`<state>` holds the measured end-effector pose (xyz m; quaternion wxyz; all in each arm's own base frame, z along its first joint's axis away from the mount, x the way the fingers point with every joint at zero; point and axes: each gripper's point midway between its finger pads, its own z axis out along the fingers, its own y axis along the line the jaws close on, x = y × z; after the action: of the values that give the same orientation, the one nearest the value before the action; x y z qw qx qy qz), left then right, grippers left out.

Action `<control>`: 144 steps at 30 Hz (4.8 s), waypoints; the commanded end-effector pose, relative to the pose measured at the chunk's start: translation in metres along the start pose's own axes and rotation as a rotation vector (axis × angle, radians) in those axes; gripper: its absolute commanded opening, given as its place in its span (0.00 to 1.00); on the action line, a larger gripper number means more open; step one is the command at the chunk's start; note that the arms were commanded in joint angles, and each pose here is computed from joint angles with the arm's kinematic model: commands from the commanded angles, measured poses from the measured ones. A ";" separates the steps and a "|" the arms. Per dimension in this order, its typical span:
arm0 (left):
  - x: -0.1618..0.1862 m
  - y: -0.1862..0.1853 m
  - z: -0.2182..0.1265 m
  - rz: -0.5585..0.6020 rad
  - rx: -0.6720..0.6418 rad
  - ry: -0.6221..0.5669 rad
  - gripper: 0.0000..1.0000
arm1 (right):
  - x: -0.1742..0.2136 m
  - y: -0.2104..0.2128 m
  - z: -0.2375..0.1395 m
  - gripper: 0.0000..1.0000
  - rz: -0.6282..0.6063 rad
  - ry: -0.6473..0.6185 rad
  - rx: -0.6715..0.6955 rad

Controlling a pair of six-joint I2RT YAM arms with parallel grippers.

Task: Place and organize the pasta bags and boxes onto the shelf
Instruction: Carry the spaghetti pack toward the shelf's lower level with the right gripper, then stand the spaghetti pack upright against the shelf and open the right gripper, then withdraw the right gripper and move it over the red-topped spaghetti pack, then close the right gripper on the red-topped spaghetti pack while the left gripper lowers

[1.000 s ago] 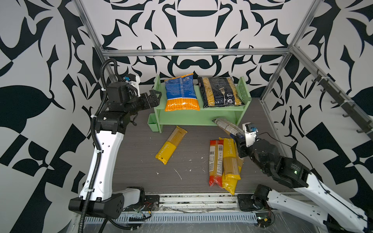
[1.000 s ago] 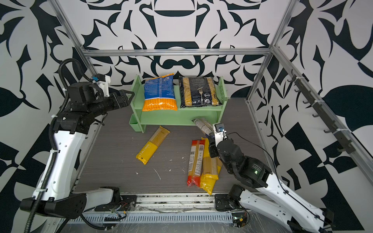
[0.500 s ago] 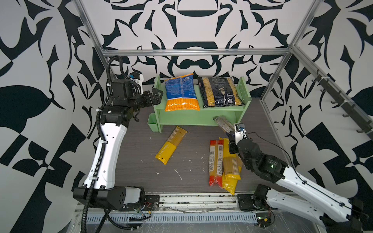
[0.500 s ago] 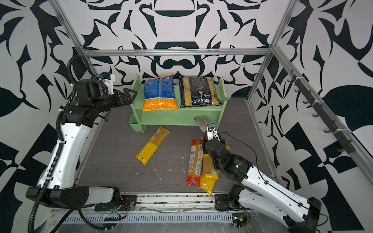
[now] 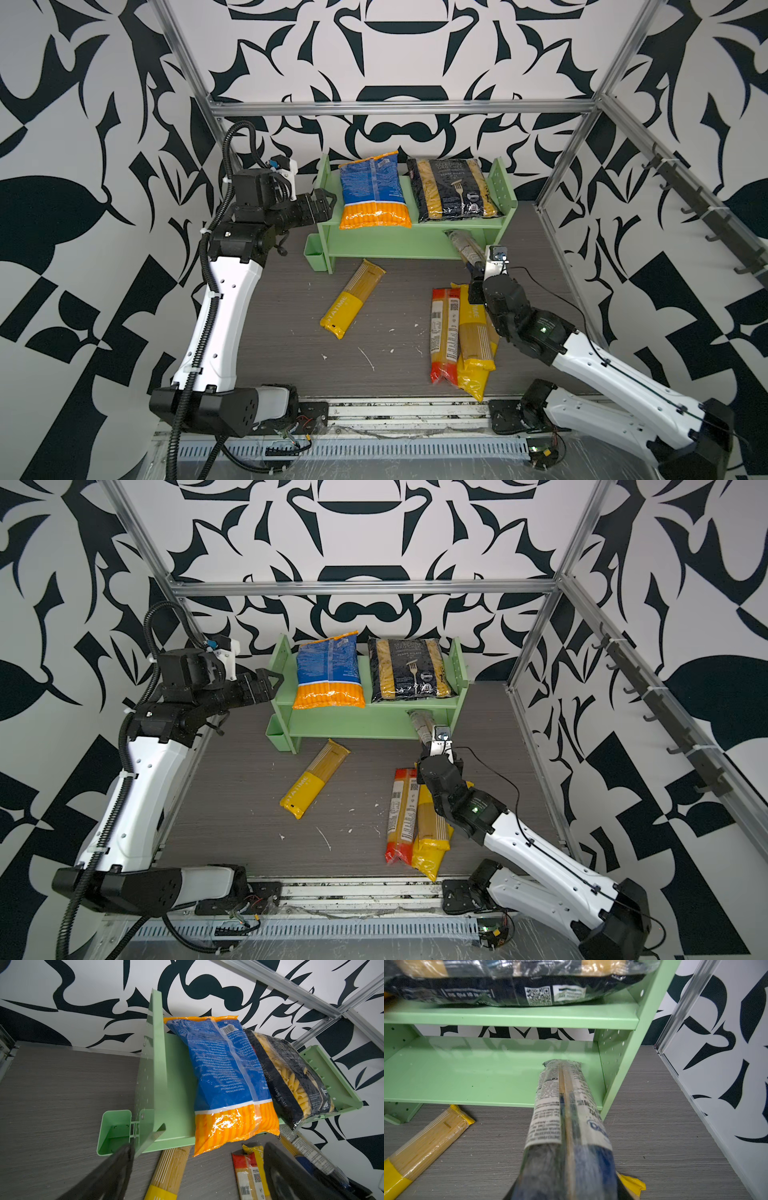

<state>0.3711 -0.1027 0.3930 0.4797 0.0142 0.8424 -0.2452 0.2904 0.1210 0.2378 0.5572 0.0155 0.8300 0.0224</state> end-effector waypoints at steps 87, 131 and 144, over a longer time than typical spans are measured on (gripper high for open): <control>0.071 0.003 -0.105 0.095 -0.100 -0.041 0.99 | 0.121 -0.032 0.066 1.00 0.050 0.479 0.162; 0.106 0.003 -0.070 -0.057 -0.037 0.052 0.99 | 0.235 0.093 -0.086 0.99 -0.103 0.347 -0.005; 0.104 -0.003 -0.084 -0.051 -0.049 0.059 0.99 | 0.290 0.073 -0.073 0.97 -0.079 0.407 0.009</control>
<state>0.2574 -0.0950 0.3433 0.4531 -0.0092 0.8577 -0.2429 0.1168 0.2121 0.0145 0.3899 -0.0395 0.9199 -0.0118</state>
